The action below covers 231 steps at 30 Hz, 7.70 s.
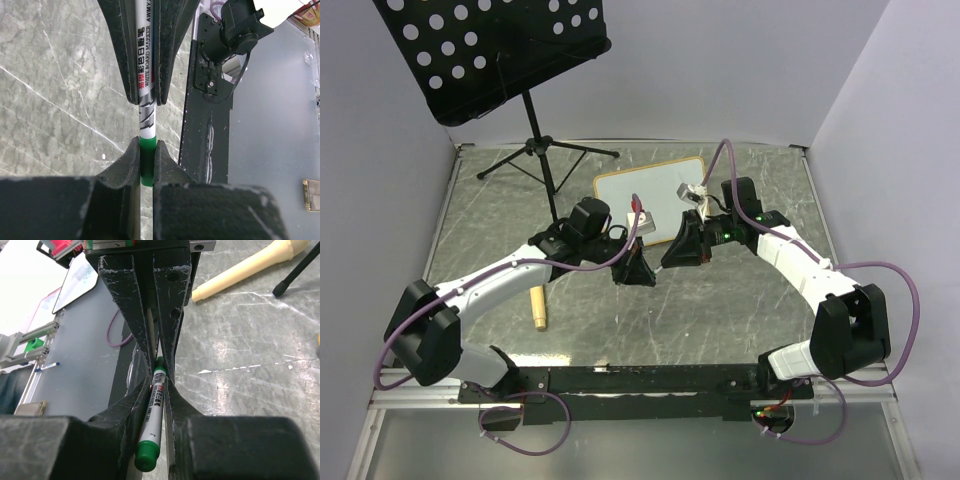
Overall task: Write a sentence on the whiteboard
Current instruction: Open the pen cap from the whiteboard marker, then place the pen cap at the center of the board, then pick up the whiteboard from the whiteboard stand, then place the whiteboard at the center of the board, then write a sentence on the whiteboard.
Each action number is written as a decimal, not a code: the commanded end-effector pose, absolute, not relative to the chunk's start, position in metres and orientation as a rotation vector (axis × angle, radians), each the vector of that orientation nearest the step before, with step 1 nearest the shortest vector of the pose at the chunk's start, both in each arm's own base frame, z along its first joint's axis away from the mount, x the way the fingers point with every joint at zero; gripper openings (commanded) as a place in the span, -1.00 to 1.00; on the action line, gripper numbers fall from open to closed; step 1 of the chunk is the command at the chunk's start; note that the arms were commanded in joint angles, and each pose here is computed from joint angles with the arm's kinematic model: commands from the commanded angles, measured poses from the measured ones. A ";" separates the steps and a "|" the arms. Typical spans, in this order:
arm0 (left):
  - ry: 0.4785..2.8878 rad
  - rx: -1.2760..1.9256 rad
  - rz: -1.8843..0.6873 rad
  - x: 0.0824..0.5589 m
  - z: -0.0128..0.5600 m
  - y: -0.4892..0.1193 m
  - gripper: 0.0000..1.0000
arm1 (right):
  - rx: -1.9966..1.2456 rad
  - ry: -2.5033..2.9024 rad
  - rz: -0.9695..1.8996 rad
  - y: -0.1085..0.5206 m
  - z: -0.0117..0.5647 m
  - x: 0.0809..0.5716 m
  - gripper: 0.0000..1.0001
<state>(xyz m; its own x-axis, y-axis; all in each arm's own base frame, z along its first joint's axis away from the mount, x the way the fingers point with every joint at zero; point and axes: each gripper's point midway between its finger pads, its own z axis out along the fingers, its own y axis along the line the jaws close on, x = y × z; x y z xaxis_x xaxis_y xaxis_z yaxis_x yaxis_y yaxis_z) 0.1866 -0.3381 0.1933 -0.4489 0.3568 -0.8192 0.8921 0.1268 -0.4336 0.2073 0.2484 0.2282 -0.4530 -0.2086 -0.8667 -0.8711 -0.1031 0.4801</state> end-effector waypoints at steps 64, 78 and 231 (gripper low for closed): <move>2.240 0.027 -0.880 0.274 0.078 -0.240 -0.82 | -0.882 1.775 1.250 0.196 0.232 0.278 -1.00; 2.399 -0.120 -0.597 0.275 0.032 -0.187 -0.39 | -0.856 1.789 1.236 0.189 0.233 0.281 -1.00; 1.312 0.033 -1.660 0.232 0.240 -0.311 -0.98 | -1.148 1.666 0.828 0.213 0.244 0.247 -1.00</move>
